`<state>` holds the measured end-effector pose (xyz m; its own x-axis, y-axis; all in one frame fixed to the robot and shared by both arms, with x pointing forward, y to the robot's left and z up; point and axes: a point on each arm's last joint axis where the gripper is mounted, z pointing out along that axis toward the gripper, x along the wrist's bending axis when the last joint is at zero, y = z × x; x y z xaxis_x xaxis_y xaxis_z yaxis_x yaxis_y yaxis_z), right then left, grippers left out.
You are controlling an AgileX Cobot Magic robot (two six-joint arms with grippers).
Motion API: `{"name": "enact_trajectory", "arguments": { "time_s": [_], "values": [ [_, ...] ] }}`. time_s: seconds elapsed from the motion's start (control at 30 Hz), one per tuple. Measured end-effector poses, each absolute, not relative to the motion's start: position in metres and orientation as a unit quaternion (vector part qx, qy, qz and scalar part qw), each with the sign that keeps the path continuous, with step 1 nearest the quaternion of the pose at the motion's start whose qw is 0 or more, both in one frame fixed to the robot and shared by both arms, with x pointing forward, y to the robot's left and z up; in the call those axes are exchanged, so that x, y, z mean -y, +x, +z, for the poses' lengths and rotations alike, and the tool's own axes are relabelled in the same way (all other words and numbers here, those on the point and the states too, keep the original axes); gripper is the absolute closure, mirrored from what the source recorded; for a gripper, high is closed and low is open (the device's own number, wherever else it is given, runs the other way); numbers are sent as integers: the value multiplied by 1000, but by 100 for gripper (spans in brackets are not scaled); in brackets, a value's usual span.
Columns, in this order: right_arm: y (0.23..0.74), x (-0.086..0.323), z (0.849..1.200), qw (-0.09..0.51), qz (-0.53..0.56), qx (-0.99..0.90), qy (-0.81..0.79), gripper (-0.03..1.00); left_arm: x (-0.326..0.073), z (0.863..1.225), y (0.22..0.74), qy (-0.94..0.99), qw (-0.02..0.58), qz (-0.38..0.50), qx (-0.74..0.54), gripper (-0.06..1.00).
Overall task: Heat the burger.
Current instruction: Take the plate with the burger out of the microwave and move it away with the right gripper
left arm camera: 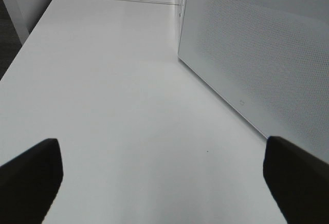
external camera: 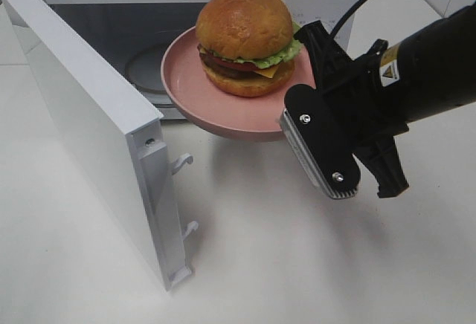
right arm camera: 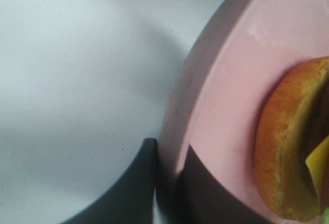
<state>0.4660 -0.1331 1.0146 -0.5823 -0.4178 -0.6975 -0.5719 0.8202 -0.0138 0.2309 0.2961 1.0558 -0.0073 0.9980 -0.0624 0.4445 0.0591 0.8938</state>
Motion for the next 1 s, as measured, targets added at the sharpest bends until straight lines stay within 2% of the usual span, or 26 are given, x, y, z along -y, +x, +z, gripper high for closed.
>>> {"name": "enact_trajectory", "arguments": {
  "time_s": [0.7, 1.0],
  "values": [
    [393, 196, 1016, 329, 91, -920, -191, 90, -296, 1056, 231, 587, 390, 355, -615, -4],
    [379, 218, 1023, 319, 78, -942, -69, 90, -296, 1056, 231, 587, 390, 355, -615, -4]
  ]
}}
